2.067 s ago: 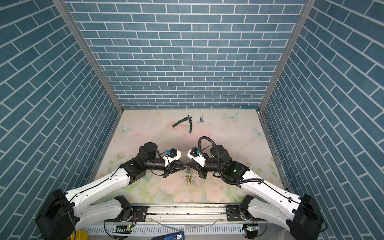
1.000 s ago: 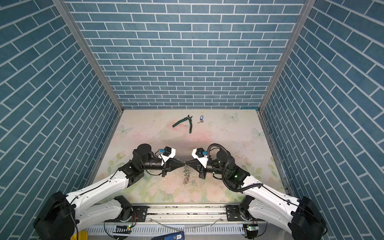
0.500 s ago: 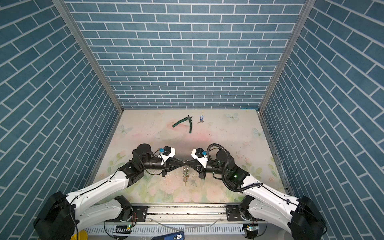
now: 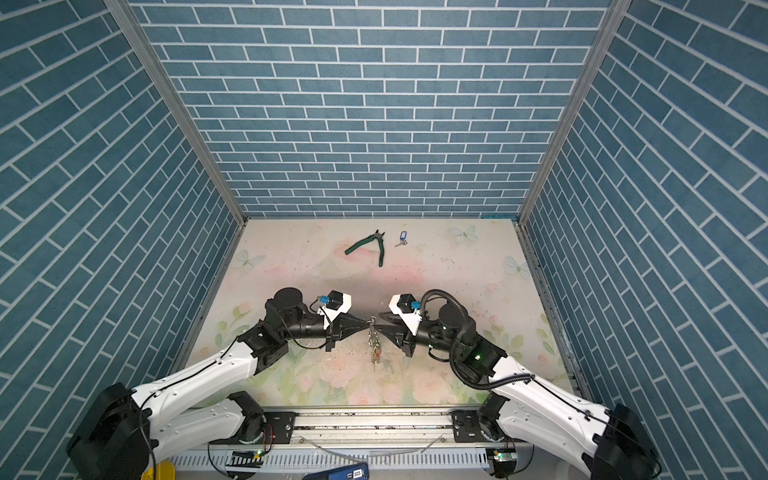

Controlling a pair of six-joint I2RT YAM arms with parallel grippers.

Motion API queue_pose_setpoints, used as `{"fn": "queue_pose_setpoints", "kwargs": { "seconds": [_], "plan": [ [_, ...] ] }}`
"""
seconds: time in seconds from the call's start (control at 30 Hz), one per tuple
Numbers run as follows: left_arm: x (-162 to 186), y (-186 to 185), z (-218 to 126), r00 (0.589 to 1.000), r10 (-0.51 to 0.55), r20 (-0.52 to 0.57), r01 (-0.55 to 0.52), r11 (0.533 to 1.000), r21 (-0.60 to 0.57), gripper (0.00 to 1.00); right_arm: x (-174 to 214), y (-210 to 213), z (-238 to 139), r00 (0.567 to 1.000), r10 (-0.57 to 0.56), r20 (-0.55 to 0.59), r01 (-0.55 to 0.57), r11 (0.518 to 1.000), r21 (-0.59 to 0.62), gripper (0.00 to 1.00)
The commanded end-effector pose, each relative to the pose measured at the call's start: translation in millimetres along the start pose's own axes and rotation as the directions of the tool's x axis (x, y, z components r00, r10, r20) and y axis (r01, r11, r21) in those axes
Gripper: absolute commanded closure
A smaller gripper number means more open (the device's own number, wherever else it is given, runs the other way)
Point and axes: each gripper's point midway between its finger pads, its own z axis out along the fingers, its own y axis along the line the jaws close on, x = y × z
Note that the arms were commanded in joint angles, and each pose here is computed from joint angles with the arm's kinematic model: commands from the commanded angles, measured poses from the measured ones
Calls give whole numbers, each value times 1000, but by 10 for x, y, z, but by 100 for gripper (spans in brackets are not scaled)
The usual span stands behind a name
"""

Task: Put the keys on the keyring
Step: 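Release the rings with the right gripper and reach toward the blue-tagged key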

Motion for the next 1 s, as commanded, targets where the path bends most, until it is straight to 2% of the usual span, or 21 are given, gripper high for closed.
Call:
{"fn": "queue_pose_setpoints", "kwargs": {
  "seconds": [0.0,0.1,0.23,0.33,0.5,0.63,0.8,0.9,0.97],
  "plan": [
    [-24,138,-55,999,31,13,-29,994,-102,99,-24,-471,-175,999,30,18,-34,960,280,50],
    [-47,204,-104,999,33,32,-27,986,-162,99,8,-807,-246,995,79,-55,-48,902,428,49],
    [-94,210,-199,996,44,82,-26,977,-214,99,150,-1339,-272,967,191,-171,-49,792,609,49],
    [-173,177,-251,992,49,116,-23,975,-221,99,282,-1774,-255,925,297,-237,-44,703,710,49],
    [-244,158,-297,988,46,149,-11,973,-232,100,552,-2469,-89,838,459,-294,-52,603,796,50],
    [-225,145,-296,988,35,153,0,975,-224,100,768,-2926,171,791,522,-320,-69,596,800,48],
    [-253,110,-289,984,30,173,6,980,-201,100,1015,-3288,565,750,539,-383,-79,648,758,45],
    [-247,102,-287,983,29,180,7,981,-195,100,1151,-3492,739,731,557,-395,-88,651,754,45],
    [-237,95,-290,983,30,183,6,981,-195,100,1247,-3613,849,714,569,-408,-94,656,749,40]
  ]
}}
